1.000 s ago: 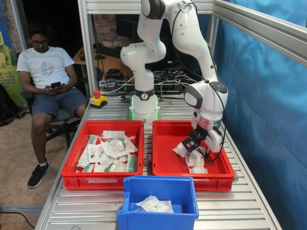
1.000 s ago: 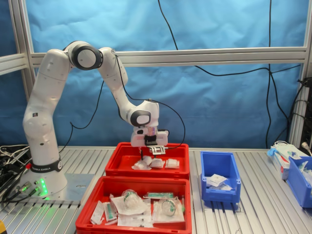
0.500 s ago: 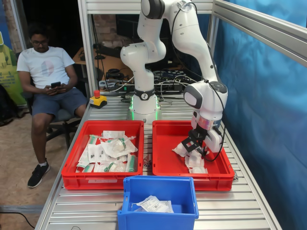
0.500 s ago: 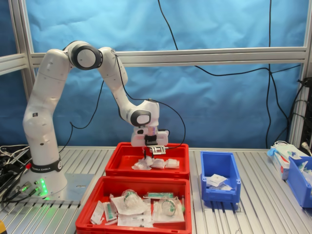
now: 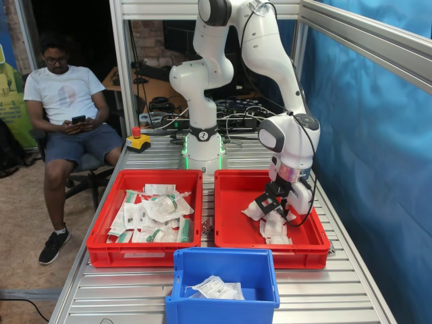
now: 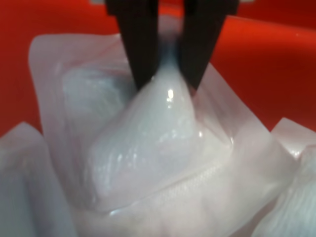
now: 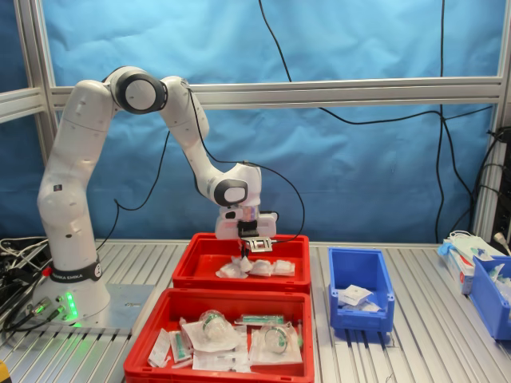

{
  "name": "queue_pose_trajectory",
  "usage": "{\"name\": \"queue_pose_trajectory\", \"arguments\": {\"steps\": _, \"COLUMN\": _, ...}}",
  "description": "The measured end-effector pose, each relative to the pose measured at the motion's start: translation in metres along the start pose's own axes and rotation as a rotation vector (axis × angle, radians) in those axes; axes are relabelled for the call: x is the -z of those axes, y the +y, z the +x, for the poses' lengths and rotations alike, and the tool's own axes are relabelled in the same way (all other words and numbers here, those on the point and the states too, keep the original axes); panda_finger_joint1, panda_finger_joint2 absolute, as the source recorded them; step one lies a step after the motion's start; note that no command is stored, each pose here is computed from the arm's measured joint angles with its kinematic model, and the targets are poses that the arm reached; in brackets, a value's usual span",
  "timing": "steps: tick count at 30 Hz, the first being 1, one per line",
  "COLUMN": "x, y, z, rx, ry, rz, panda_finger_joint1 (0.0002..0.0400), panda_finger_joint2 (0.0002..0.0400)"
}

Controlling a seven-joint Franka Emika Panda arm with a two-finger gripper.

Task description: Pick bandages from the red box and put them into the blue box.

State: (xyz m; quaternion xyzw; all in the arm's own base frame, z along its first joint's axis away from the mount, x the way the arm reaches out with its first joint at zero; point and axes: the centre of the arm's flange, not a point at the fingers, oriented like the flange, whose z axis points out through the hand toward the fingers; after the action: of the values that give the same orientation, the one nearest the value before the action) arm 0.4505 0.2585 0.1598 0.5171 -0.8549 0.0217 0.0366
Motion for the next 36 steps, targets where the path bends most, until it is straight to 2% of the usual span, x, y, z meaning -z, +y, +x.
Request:
{"name": "queue_pose_trajectory", "arguments": {"steps": 1, "x": 0.000, "y": 0.000, "z": 0.000, "rx": 0.000, "ry": 0.000, "rz": 0.000, "panda_finger_joint1": 0.0027, "panda_finger_joint2": 0.0027}}
{"name": "queue_pose_trajectory", "arguments": {"steps": 7, "x": 0.001, "y": -0.004, "z": 0.002, "rx": -0.007, "ry": 0.001, "rz": 0.004, "panda_finger_joint1": 0.0027, "panda_finger_joint2": 0.0027}}
{"name": "queue_pose_trajectory", "arguments": {"steps": 14, "x": 0.006, "y": -0.018, "z": 0.013, "rx": -0.037, "ry": 0.005, "rz": 0.015, "panda_finger_joint1": 0.0027, "panda_finger_joint2": 0.0027}}
{"name": "queue_pose_trajectory", "arguments": {"steps": 22, "x": 0.028, "y": -0.037, "z": 0.029, "rx": -0.056, "ry": 0.012, "rz": 0.031, "panda_finger_joint1": 0.0027, "panda_finger_joint2": 0.0027}}
{"name": "queue_pose_trajectory", "arguments": {"steps": 30, "x": 0.070, "y": -0.060, "z": 0.046, "rx": -0.073, "ry": 0.005, "rz": 0.054, "panda_finger_joint1": 0.0027, "panda_finger_joint2": 0.0027}}
{"name": "queue_pose_trajectory", "arguments": {"steps": 36, "x": 0.117, "y": -0.086, "z": 0.064, "rx": -0.104, "ry": 0.013, "rz": 0.063, "panda_finger_joint1": 0.0027, "panda_finger_joint2": 0.0027}}
